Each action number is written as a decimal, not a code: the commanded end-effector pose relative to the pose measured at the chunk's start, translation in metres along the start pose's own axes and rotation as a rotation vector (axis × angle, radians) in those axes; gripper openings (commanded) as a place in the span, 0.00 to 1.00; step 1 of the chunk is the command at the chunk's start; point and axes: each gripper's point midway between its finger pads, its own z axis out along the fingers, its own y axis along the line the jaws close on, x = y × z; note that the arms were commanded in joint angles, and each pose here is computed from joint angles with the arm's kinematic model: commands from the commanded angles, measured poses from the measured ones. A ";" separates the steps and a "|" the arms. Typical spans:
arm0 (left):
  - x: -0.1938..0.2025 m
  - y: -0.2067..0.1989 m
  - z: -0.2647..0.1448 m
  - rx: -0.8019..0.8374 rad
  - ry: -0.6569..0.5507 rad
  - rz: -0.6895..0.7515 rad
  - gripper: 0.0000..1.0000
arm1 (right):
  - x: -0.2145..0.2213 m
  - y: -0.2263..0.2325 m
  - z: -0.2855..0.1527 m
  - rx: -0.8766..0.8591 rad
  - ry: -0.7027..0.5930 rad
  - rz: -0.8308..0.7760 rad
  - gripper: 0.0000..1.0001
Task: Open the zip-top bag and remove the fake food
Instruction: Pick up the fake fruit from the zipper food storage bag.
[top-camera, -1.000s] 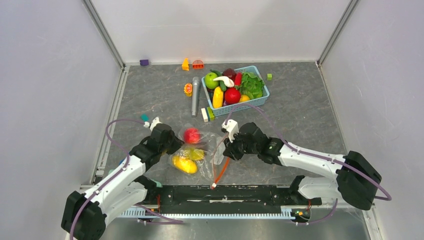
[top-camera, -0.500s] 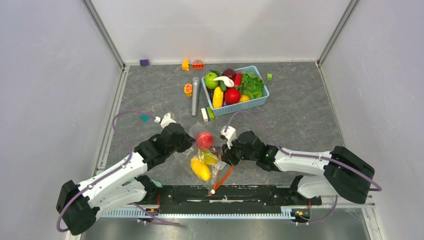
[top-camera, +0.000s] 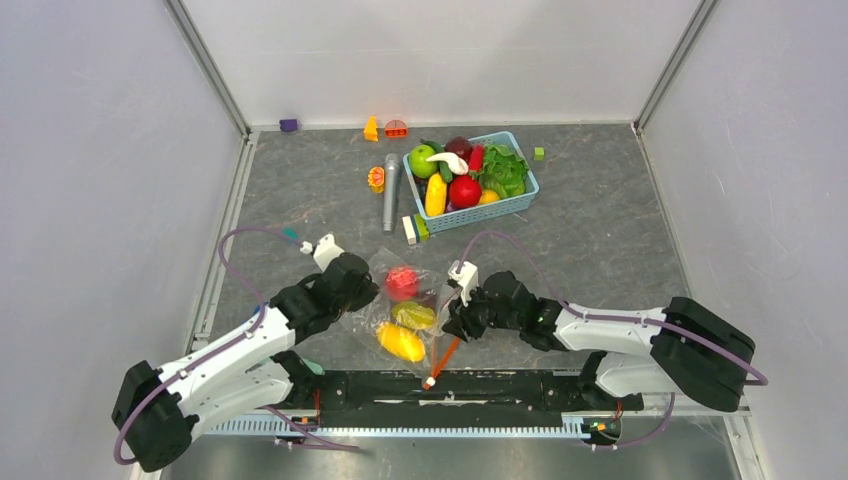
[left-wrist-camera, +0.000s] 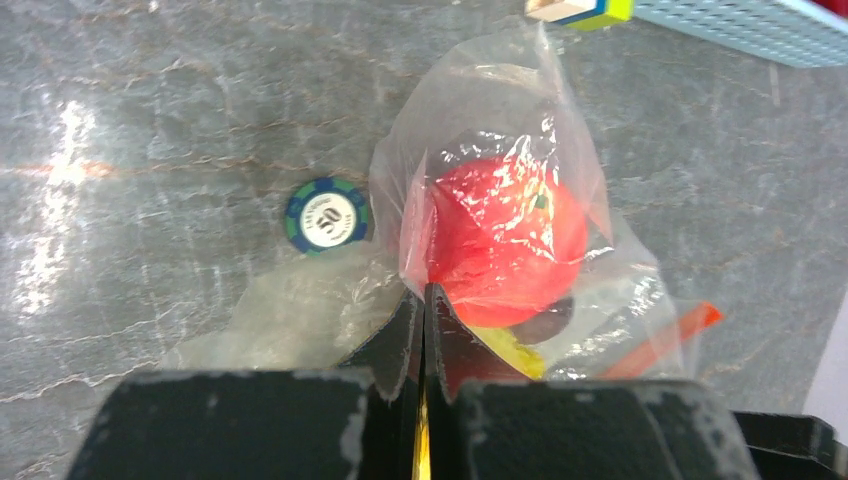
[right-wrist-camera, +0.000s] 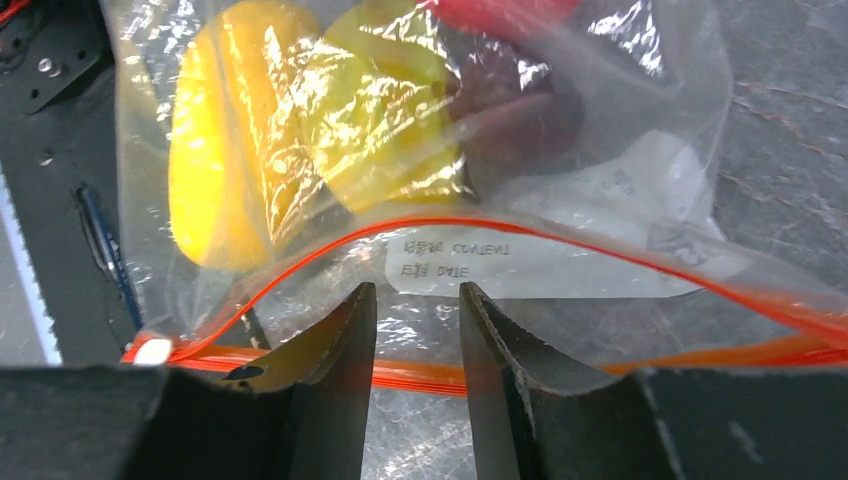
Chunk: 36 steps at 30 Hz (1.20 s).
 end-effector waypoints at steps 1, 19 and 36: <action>0.006 0.019 0.008 -0.048 -0.021 -0.046 0.02 | -0.009 0.022 -0.001 -0.106 -0.051 -0.035 0.44; 0.028 0.053 0.016 -0.097 0.015 -0.034 0.02 | -0.013 0.056 0.027 -0.149 -0.055 -0.056 0.53; 0.032 0.055 0.020 -0.095 0.020 -0.028 0.02 | -0.037 0.053 0.034 -0.105 -0.069 -0.165 0.67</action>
